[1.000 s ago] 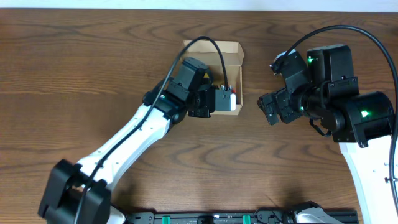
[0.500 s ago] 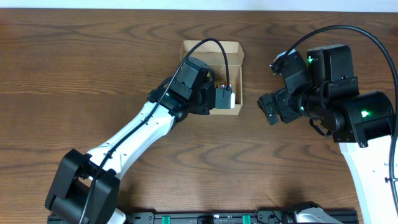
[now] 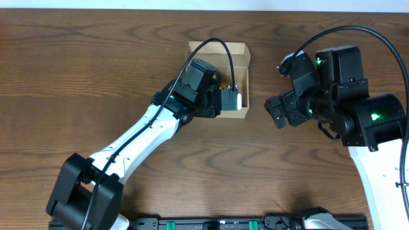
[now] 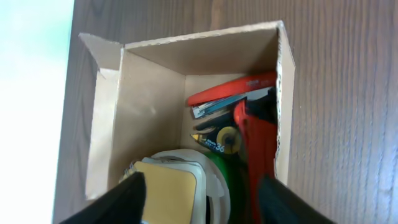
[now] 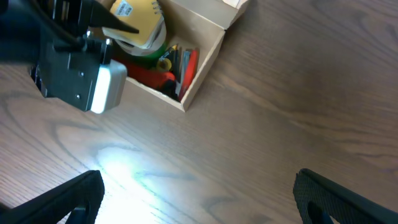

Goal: Pack container
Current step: 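Release the cutter and raise both grippers to the box lid flaps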

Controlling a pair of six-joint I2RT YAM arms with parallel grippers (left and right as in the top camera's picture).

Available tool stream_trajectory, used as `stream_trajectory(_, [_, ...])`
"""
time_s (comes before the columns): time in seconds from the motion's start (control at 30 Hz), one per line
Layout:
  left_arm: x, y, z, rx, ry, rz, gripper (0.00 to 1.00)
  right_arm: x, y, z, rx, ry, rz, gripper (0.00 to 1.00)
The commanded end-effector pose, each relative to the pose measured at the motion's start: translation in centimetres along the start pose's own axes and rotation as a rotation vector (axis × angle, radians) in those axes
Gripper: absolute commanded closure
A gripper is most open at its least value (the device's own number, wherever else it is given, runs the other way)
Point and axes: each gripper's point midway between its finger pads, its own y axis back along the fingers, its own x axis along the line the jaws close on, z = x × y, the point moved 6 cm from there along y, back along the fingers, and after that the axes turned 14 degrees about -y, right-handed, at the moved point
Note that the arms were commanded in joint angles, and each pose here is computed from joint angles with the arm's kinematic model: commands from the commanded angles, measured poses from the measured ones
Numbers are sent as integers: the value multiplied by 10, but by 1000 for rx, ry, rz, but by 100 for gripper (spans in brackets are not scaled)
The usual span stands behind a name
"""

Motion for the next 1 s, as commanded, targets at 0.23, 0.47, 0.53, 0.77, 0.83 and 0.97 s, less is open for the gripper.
stream_trajectory(0.23, [32, 43, 15, -64, 276, 144, 37, -2, 4, 0, -12, 4, -6, 1])
stream_trajectory(0.47, [71, 110, -8, -97, 535, 358, 94, -2, 4, 0, -12, 4, -6, 1])
stream_trajectory(0.53, [77, 122, -26, -100, 709, 396, 94, -2, 4, 0, -12, 4, -6, 1])
stream_trajectory(0.77, [85, 138, -84, -51, 976, 475, 94, 1, 4, 0, -11, 5, 19, 1])
stream_trajectory(0.83, [85, 141, -92, -46, 1019, 490, 94, 1, 4, 0, -12, 5, 19, 1])
stream_trajectory(0.97, [85, 137, -106, -43, 1102, 490, 94, 2, 4, 9, -58, 10, 24, 1])
